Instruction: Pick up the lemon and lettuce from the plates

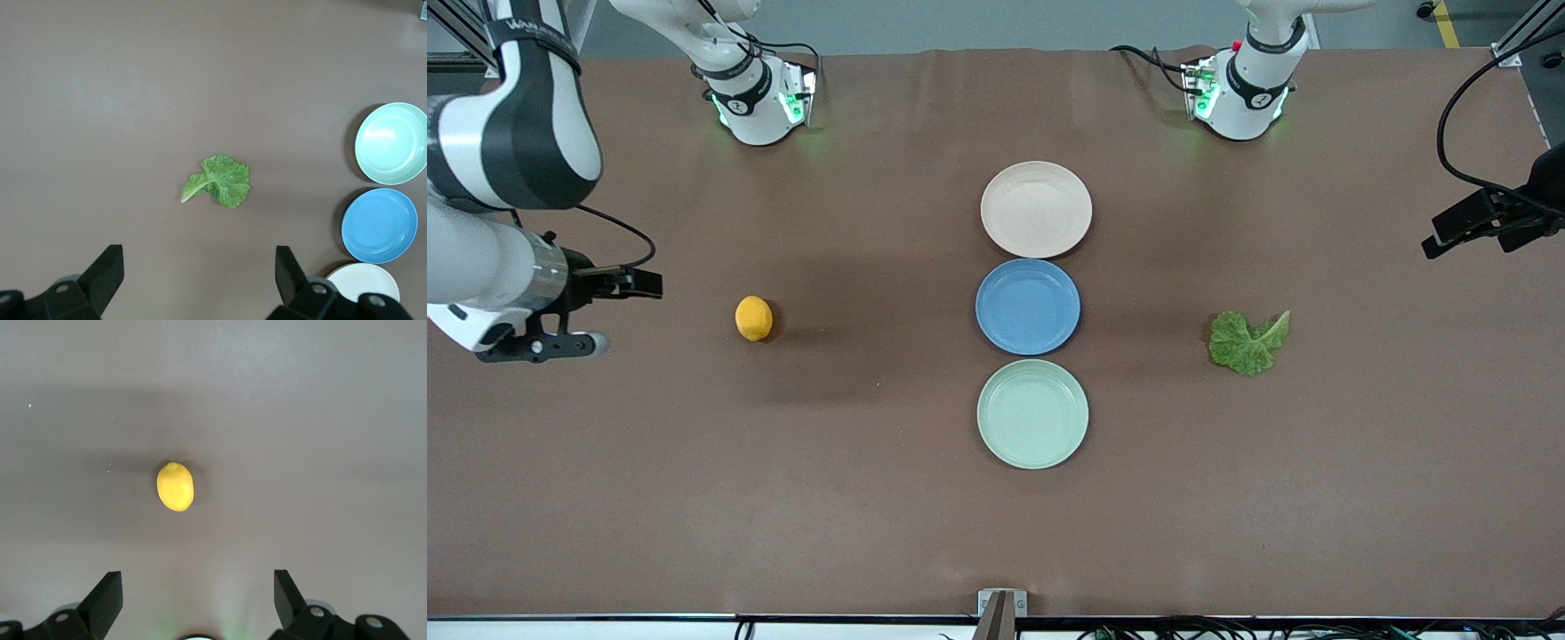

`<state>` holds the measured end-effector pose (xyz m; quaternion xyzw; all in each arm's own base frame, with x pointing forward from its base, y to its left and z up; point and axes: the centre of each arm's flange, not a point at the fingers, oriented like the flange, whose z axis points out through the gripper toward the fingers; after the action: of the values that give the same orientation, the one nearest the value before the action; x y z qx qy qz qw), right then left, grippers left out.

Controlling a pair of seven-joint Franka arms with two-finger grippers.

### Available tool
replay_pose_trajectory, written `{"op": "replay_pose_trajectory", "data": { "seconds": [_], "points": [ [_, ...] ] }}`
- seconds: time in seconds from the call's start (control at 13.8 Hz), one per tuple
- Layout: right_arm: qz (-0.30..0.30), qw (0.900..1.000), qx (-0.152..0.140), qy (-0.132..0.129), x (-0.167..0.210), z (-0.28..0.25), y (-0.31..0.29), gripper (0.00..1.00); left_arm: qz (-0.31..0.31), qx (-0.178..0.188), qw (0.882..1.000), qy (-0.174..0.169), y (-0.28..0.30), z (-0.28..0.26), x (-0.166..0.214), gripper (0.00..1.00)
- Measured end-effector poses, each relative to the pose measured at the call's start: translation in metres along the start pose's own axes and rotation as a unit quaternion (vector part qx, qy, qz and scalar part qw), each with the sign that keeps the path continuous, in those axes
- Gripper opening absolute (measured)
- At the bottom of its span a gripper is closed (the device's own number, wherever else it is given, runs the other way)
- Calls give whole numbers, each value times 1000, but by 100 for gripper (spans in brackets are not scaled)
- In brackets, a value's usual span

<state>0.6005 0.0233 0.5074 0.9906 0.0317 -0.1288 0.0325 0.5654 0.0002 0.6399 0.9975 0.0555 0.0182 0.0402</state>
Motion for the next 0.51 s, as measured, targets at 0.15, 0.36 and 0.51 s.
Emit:
{"op": "replay_pose_trajectory", "data": {
  "seconds": [0.15,0.36,0.51],
  "points": [
    [5,1000,-5,4,-13,-16,5,100,0,0,1000,-1,0,0,0,100],
    [6,1000,-9,14,-24,-30,4,100,1,0,1000,-1,1,0,0,100],
    [6,1000,-9,14,-24,-30,4,100,1,0,1000,-1,1,0,0,100]
  ]
}}
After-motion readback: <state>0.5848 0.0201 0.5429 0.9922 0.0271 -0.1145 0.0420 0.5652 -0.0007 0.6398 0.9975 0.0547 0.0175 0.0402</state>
